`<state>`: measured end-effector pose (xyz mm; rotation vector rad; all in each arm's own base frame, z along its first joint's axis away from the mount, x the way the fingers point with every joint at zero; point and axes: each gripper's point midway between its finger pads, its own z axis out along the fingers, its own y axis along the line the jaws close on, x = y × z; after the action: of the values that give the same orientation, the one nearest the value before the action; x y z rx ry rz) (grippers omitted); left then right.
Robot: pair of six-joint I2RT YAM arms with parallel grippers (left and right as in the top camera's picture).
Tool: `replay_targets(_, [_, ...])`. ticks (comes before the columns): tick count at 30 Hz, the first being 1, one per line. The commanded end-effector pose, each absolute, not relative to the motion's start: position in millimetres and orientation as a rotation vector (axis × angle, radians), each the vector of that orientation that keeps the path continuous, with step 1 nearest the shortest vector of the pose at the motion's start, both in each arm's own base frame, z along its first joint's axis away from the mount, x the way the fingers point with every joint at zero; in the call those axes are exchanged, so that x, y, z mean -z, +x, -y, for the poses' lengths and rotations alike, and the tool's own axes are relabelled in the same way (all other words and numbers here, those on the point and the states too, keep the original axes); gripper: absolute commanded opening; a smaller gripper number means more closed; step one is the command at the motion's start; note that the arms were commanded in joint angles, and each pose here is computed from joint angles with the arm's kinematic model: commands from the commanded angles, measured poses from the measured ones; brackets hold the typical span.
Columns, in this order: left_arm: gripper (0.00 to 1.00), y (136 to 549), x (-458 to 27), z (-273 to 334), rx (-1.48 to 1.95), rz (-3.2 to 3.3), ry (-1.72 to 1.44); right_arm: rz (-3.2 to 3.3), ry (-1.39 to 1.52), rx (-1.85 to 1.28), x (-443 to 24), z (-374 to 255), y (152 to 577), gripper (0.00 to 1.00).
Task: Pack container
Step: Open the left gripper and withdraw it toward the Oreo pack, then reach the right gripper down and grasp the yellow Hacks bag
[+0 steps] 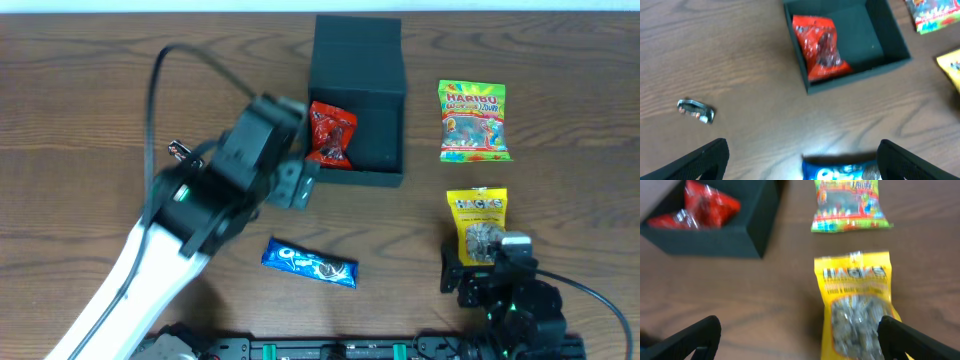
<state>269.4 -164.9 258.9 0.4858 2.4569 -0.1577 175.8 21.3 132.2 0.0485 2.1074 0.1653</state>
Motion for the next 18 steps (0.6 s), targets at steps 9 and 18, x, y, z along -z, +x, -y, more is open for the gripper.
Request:
replay_targets(9, [0.95,231,-275,131,0.153,-2.387,0.471,-1.889,0.28,-0.264,-176,-13,197,0.99])
replay_targets(18, [0.95,226,-270,128,0.139,-2.413,0.48,-1.908,0.526,-0.242,-197,10,182,0.99])
